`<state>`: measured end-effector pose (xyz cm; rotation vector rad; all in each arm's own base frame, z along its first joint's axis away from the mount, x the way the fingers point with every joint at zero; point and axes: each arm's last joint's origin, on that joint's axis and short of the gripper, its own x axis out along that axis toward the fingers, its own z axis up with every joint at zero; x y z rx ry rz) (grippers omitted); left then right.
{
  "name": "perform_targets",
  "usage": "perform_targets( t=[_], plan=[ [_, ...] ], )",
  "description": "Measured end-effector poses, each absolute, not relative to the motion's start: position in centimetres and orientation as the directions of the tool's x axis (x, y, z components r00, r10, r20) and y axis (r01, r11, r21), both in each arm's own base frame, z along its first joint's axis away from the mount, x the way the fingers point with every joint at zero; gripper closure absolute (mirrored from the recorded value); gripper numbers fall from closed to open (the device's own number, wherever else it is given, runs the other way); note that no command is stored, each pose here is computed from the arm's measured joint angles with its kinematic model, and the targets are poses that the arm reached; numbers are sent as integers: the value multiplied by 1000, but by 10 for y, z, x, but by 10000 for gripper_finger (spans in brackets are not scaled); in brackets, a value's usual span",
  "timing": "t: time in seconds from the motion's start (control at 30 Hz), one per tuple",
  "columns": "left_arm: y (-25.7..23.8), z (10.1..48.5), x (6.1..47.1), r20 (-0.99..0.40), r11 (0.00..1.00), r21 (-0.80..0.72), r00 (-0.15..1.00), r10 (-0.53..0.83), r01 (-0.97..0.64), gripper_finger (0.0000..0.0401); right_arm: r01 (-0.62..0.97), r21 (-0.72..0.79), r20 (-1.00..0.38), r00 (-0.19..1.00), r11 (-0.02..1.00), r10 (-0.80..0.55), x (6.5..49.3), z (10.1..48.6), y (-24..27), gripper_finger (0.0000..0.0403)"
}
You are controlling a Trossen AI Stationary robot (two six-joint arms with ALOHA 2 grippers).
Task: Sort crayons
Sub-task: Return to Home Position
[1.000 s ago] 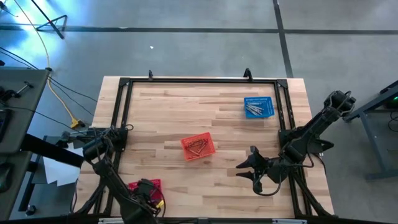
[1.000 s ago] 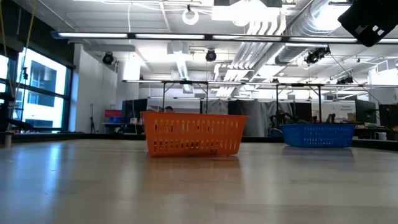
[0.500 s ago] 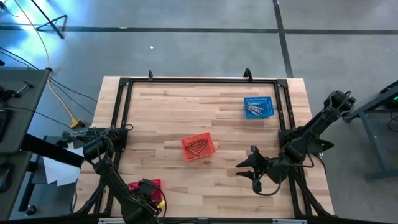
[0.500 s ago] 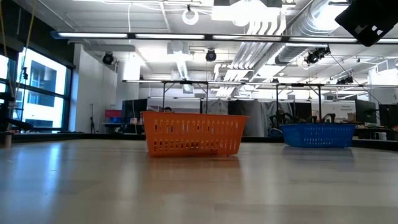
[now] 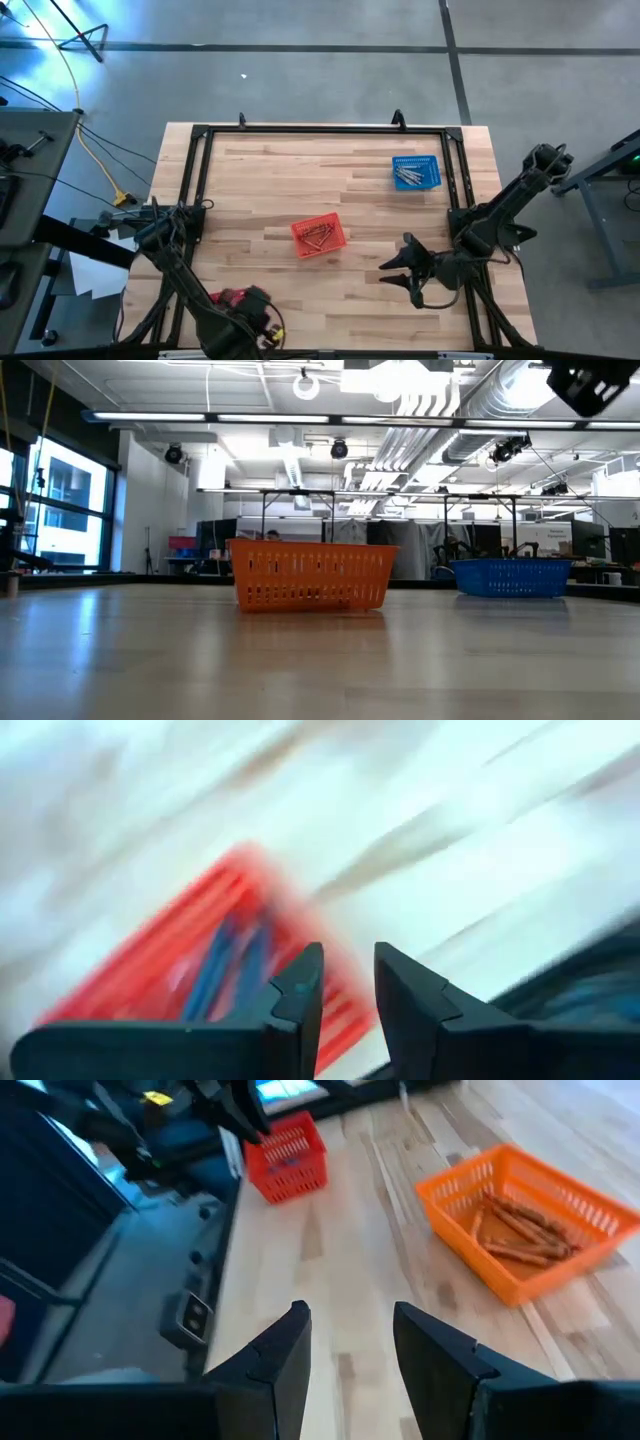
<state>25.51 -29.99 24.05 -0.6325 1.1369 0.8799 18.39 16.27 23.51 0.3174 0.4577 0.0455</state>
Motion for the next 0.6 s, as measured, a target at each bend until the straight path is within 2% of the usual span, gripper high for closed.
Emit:
perform_targets(
  t=[0.13,0.27,0.4,0.6],
  plan=[
    [-299,277,272,-809,684,-107,463,362,-721,322,-14,280,-387,914,960,126,179,256,153,263],
    [-301,298,276,-544,810,-18,685,485,-587,320,-42,216,-375,919,975,123,175,274,134,263],
    [-300,303,276,-391,830,147,739,549,-538,322,-69,188,-368,920,980,136,169,289,104,263],
    [-288,303,280,-334,796,258,722,605,-548,322,90,215,-385,923,972,-1,146,299,50,263]
  ],
)
